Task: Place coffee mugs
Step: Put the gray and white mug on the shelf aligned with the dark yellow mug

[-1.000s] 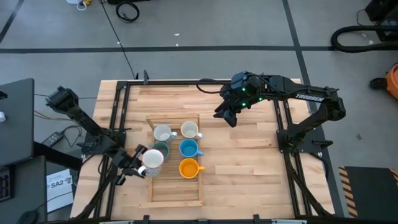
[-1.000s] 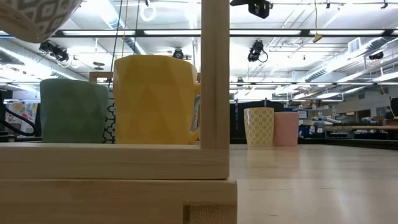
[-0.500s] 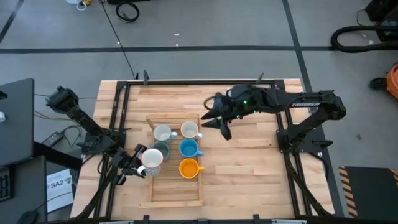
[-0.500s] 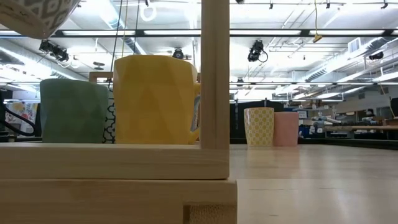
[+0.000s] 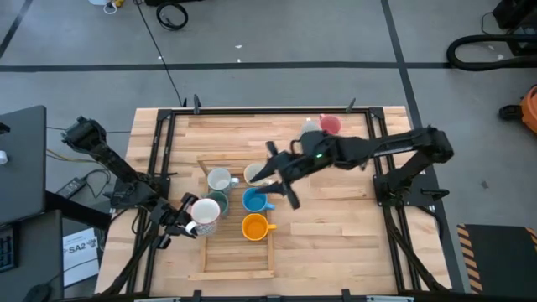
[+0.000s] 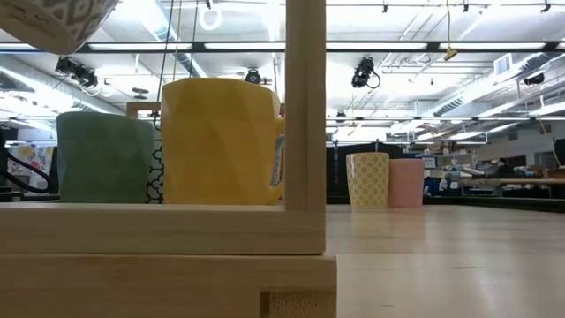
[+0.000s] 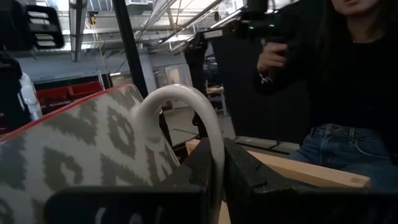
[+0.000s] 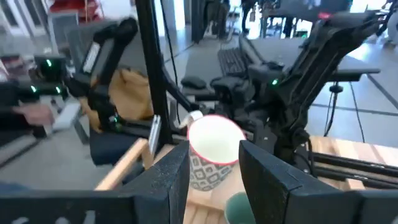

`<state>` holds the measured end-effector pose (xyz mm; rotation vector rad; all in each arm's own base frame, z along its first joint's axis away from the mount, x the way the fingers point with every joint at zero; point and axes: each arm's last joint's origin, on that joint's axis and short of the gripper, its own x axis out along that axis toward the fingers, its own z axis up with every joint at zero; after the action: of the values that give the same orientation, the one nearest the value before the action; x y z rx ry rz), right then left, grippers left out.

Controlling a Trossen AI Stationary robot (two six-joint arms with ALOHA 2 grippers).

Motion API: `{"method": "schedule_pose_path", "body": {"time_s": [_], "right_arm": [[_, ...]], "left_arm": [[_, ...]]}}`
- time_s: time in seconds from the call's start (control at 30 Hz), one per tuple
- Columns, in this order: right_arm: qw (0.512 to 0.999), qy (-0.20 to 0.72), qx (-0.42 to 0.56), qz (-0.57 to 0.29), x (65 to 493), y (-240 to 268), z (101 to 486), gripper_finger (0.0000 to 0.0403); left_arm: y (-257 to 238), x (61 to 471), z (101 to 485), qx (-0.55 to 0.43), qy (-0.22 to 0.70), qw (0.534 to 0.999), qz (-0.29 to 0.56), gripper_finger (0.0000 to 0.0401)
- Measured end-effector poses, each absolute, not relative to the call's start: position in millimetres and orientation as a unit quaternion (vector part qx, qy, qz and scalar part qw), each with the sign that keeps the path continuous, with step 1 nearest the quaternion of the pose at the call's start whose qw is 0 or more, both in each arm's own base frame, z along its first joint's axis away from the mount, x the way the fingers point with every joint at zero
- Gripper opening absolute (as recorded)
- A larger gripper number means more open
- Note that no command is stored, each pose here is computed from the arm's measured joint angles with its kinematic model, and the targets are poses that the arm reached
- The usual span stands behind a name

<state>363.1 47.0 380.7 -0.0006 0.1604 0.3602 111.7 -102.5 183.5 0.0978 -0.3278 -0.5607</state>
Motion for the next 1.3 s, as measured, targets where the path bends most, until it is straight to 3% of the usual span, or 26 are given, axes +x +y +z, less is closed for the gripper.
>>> {"method": "schedule_pose_path", "body": {"time_s": [0.57,0.83,1.3], "right_arm": [[0.945,0.177,-0.159,0.224,468.9,66.1,341.2,0.0144],[0.922,0.167,-0.232,0.263,478.3,81.6,331.0,0.0144],[0.915,0.18,-0.243,0.265,490.8,80.6,307.5,0.0144]], "left_arm": [[-102.3,112.3,182.2,0.033,-0.148,0.951,-0.27,0.0025],[-102.0,112.6,181.9,0.028,-0.145,0.953,-0.266,0.0025],[-101.4,112.4,183.5,0.021,-0.151,0.954,-0.26,0.0025]]}}
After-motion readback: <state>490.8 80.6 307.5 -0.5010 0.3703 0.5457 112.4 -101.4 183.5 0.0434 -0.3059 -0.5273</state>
